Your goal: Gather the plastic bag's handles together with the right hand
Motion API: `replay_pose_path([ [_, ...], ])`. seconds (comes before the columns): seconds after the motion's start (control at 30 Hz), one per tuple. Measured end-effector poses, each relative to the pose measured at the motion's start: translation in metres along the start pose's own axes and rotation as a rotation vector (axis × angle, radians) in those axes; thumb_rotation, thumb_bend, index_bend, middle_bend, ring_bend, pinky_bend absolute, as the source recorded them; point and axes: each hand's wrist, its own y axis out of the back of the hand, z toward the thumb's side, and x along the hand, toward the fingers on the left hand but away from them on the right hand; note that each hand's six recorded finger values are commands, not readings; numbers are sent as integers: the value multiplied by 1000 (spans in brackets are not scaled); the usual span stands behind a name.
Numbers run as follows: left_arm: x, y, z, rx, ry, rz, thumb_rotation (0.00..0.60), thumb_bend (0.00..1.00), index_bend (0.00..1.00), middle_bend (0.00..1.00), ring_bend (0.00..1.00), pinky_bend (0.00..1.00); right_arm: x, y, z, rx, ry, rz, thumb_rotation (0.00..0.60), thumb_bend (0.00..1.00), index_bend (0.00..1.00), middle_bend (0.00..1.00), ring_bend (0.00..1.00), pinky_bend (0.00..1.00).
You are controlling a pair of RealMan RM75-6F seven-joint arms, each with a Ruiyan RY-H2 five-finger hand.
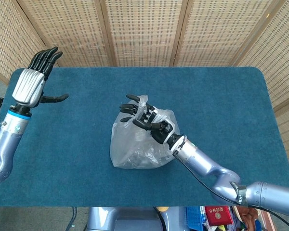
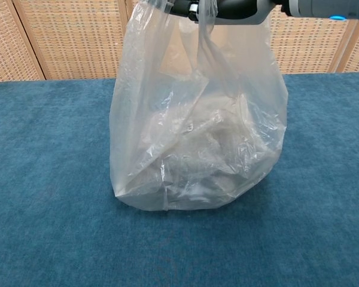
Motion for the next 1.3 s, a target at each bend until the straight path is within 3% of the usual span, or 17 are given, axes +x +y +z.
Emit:
replay_pose_path([
  [0.23, -28, -7, -28, -14, 62, 2, 600, 1, 0, 0, 0, 30, -2, -8, 9, 31, -47, -21, 600, 2, 163, 403, 361, 300],
  [0.43, -62, -3, -55, 2, 125, 30, 600, 6, 0, 0, 0, 30, -2, -15, 16, 87, -76, -30, 600, 0, 298, 506, 474, 452],
  [0.63, -105, -3, -82, 9, 239, 13, 600, 17, 0, 0, 0, 31, -3, -22, 24, 122, -83, -40, 600, 7, 453, 629, 616, 617],
  [0.7, -120, -3, -89, 18, 280, 3, 600, 19, 0, 0, 0, 30, -3, -25, 27, 133, -83, -42, 600, 69, 492, 663, 650, 672],
  [0.8, -142, -5, -96, 14, 337, -9, 600, 31, 0, 0, 0, 31, -3, -28, 30, 157, -87, -48, 600, 419, 560, 720, 699, 726],
  [0.87, -157, -7, -100, 6, 374, -19, 600, 36, 0, 0, 0, 31, -3, -30, 32, 177, -91, -53, 600, 712, 601, 757, 730, 761],
  [0.97, -176, -9, -103, 1, 412, -30, 600, 40, 0, 0, 0, 31, -3, -31, 34, 223, -99, -67, 600, 973, 643, 797, 764, 800],
  [1.3, -220, -11, -104, -3, 489, -14, 600, 55, 0, 0, 0, 15, -5, -41, 46, 364, -115, -115, 600, 1000, 666, 823, 790, 848],
])
